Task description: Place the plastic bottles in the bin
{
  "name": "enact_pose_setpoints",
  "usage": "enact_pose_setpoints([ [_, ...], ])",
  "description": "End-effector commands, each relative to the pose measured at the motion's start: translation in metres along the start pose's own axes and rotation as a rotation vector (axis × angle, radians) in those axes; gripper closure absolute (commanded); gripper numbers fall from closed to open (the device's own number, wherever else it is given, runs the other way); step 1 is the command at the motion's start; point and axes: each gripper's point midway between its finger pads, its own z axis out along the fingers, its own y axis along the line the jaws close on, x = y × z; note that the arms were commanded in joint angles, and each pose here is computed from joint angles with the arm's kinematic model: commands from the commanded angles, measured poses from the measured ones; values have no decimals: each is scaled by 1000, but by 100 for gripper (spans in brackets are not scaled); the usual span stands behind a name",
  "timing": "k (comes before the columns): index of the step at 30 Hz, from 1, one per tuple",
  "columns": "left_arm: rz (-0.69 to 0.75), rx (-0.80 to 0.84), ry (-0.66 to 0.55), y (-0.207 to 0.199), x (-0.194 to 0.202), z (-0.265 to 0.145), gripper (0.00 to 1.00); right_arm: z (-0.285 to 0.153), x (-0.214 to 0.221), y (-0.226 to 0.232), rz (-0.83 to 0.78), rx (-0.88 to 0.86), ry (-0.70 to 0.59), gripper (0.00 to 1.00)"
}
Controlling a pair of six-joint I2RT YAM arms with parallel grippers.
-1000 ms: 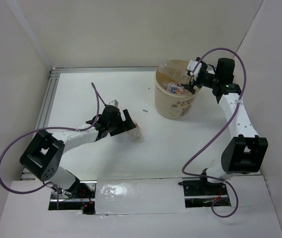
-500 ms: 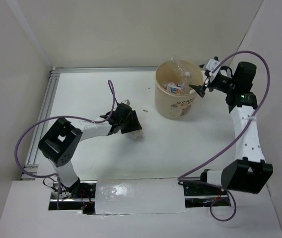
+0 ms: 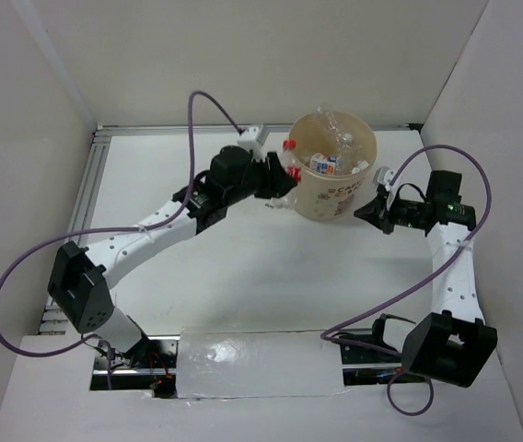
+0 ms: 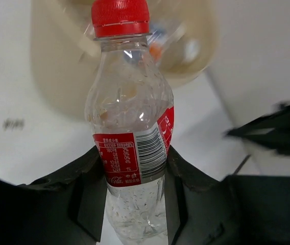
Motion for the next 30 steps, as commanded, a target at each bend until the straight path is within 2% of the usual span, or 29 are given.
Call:
enact_pose_setpoints([
  [1,85,196,-230,-66,-87,-16,87,-1,15,39,88,-86,6,98],
  [2,89,233,-266,-78,-100,-14,86,0,22,42,105,-89,20,98],
  [3,90,239,-276,-82,-106,-9,85,2,28,47,126,-98,24,94],
  [4,93,271,-326,-99,-130,-12,85,4,41,55,164,-111,41,89],
  [5,89,247,-310,-93,-126,13,82,6,44,59,157,-118,48,88],
  [7,82,215,-319,-93,-130,33,81,8,54,66,184,-129,53,86],
  [8,65,197,-317,-91,-132,54,77,9,56,68,192,-133,54,85],
  [10,35,165,-336,-92,-144,68,70,9,57,69,184,-129,53,80],
  [11,33,146,-329,-87,-142,78,59,10,59,71,192,-133,54,68],
  [12,26,130,-287,-82,-124,99,54,10,59,71,192,-133,54,58],
  [14,24,98,-275,-75,-122,109,40,9,60,74,192,-133,54,37],
  [15,24,98,-275,-75,-122,109,24,9,62,71,182,-126,64,17],
  [17,22,68,-269,-71,-114,114,10,8,62,71,182,-120,72,0],
  [19,30,58,-273,-70,-117,113,0,9,64,71,209,-113,72,0],
  [23,67,121,-265,-89,-127,103,0,12,62,60,288,-75,64,0],
  [24,79,152,-297,-102,-143,85,0,12,63,57,300,-63,72,0],
  [27,143,180,-279,-106,-138,66,0,11,64,45,349,-16,86,0],
  [28,155,195,-308,-114,-150,38,0,10,65,45,363,-11,94,0],
  [30,200,198,-329,-113,-151,15,0,10,65,40,400,15,97,0],
])
